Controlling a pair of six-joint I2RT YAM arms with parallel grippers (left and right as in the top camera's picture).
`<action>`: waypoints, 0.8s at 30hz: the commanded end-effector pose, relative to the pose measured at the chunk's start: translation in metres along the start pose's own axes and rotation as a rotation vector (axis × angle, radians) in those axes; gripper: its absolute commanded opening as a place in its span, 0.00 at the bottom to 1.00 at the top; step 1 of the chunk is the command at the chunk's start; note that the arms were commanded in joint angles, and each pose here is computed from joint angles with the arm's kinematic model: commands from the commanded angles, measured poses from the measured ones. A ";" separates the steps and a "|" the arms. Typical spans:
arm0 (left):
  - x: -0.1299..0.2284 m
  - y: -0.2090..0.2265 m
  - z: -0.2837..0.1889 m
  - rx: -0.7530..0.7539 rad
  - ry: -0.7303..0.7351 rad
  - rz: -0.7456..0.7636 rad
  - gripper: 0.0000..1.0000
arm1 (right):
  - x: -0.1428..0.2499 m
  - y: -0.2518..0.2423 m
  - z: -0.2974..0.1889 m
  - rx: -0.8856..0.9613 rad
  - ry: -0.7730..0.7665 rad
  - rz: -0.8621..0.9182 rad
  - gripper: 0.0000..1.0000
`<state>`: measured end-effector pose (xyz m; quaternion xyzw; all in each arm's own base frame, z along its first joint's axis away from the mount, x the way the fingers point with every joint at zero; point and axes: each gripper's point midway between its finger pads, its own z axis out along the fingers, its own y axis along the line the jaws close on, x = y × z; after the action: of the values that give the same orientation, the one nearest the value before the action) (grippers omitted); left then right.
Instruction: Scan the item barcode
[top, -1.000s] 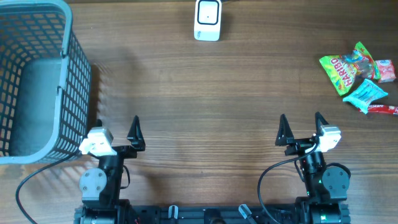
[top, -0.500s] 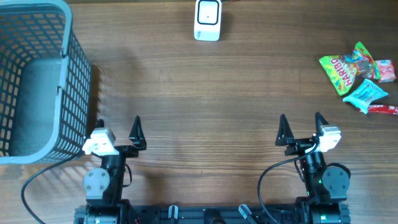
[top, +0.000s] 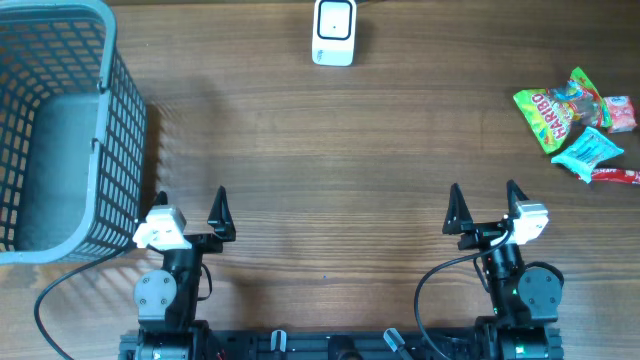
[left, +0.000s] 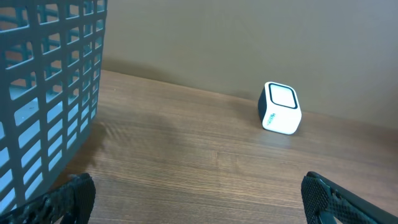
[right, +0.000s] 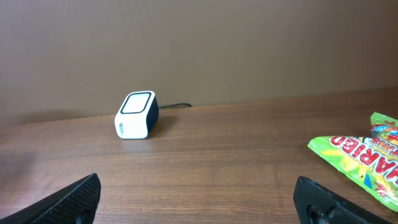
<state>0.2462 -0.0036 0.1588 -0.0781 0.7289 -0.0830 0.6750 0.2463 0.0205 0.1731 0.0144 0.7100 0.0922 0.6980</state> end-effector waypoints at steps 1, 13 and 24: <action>0.002 -0.002 0.000 0.016 0.002 0.029 1.00 | -0.001 -0.001 0.000 0.009 -0.007 -0.020 1.00; 0.002 -0.002 0.000 0.019 0.003 0.025 1.00 | -0.001 -0.001 0.000 0.009 -0.007 -0.020 0.99; 0.003 -0.002 0.000 0.019 0.004 0.025 1.00 | -0.001 -0.001 0.000 0.009 -0.007 -0.020 1.00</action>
<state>0.2461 -0.0049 0.1588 -0.0734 0.7294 -0.0836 0.6750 0.2463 0.0205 0.1733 0.0144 0.7098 0.0922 0.6982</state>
